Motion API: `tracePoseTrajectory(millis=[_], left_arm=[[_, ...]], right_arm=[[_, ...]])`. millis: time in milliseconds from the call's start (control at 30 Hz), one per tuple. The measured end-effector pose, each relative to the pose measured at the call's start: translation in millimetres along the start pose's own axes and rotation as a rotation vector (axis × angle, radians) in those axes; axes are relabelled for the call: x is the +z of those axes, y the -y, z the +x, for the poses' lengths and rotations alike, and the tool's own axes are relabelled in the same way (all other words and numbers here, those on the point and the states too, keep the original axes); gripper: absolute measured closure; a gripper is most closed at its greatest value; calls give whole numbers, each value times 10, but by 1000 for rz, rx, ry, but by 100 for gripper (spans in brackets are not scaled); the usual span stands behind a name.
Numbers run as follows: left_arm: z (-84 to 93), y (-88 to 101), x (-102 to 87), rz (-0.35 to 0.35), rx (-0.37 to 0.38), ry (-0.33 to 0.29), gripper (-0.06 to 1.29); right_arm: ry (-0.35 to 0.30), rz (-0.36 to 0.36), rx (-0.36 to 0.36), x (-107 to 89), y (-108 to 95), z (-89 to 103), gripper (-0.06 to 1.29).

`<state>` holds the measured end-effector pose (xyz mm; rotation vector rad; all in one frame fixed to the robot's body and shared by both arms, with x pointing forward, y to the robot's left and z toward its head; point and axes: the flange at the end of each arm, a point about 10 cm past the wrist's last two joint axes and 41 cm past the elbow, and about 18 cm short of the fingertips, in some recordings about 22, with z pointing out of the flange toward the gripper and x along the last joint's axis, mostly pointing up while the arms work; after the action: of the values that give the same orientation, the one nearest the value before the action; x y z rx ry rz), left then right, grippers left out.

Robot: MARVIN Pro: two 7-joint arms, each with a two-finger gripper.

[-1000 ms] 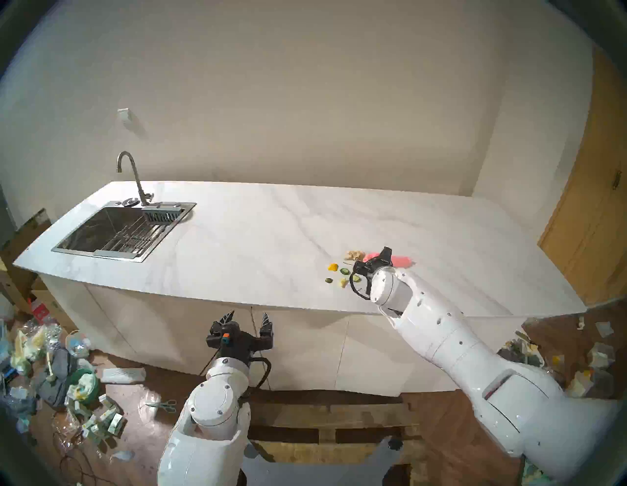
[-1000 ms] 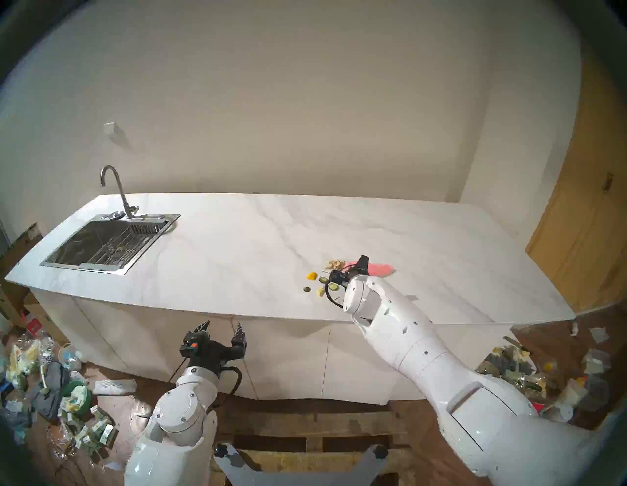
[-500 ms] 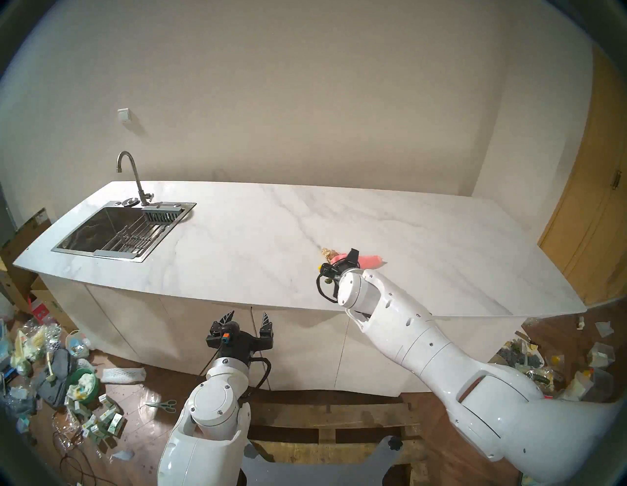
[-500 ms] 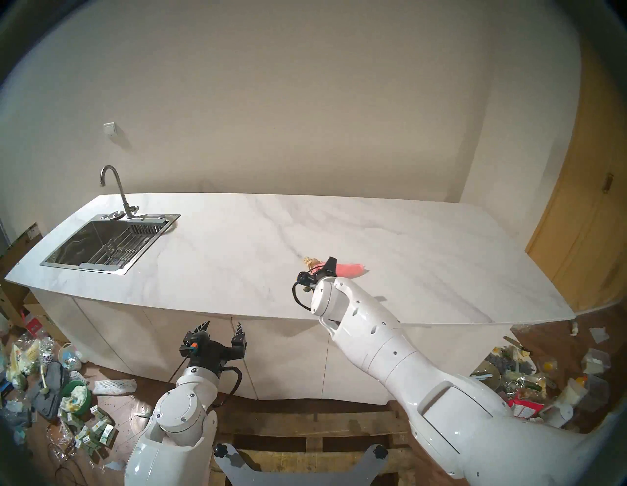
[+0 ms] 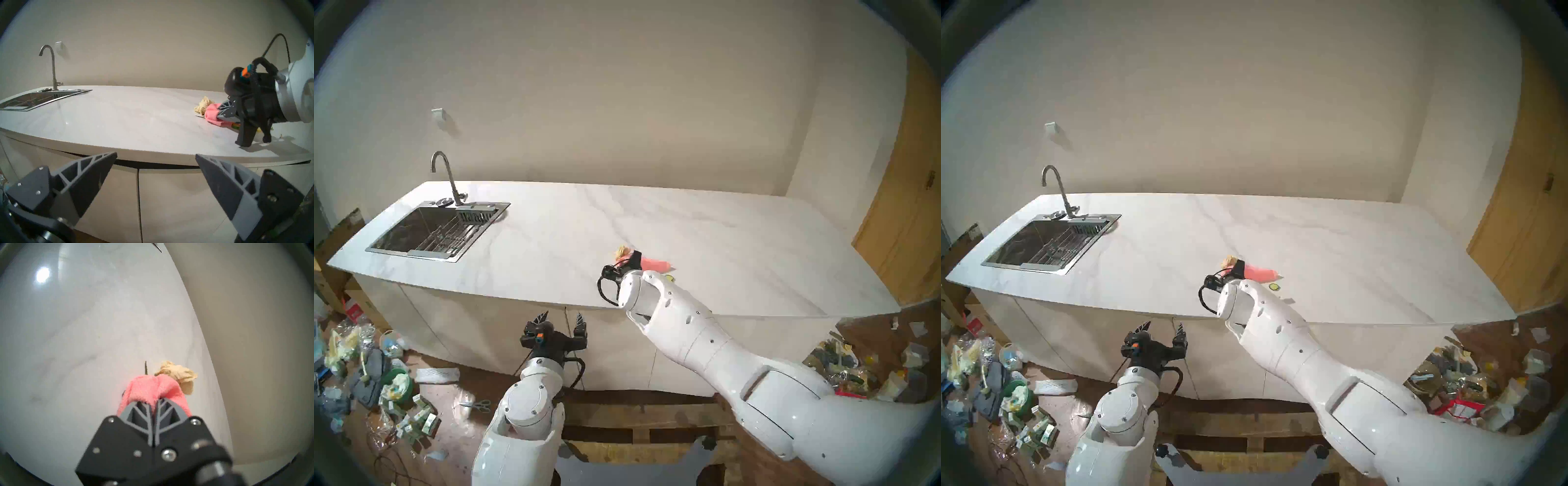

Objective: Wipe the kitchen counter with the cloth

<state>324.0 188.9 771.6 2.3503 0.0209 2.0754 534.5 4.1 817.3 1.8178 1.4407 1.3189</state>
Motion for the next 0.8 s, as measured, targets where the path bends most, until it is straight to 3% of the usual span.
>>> tracePoseTrajectory(millis=[233, 467, 800], left_arm=[[3, 0, -1, 0, 0, -1, -2], [3, 0, -1, 0, 0, -1, -2], [-2, 0, 0, 0, 0, 1, -2]], right_arm=[[27, -24, 55, 57, -108, -50, 125], [45, -74, 84, 26, -374, -203, 125], [41, -52, 28, -90, -621, -440, 125]])
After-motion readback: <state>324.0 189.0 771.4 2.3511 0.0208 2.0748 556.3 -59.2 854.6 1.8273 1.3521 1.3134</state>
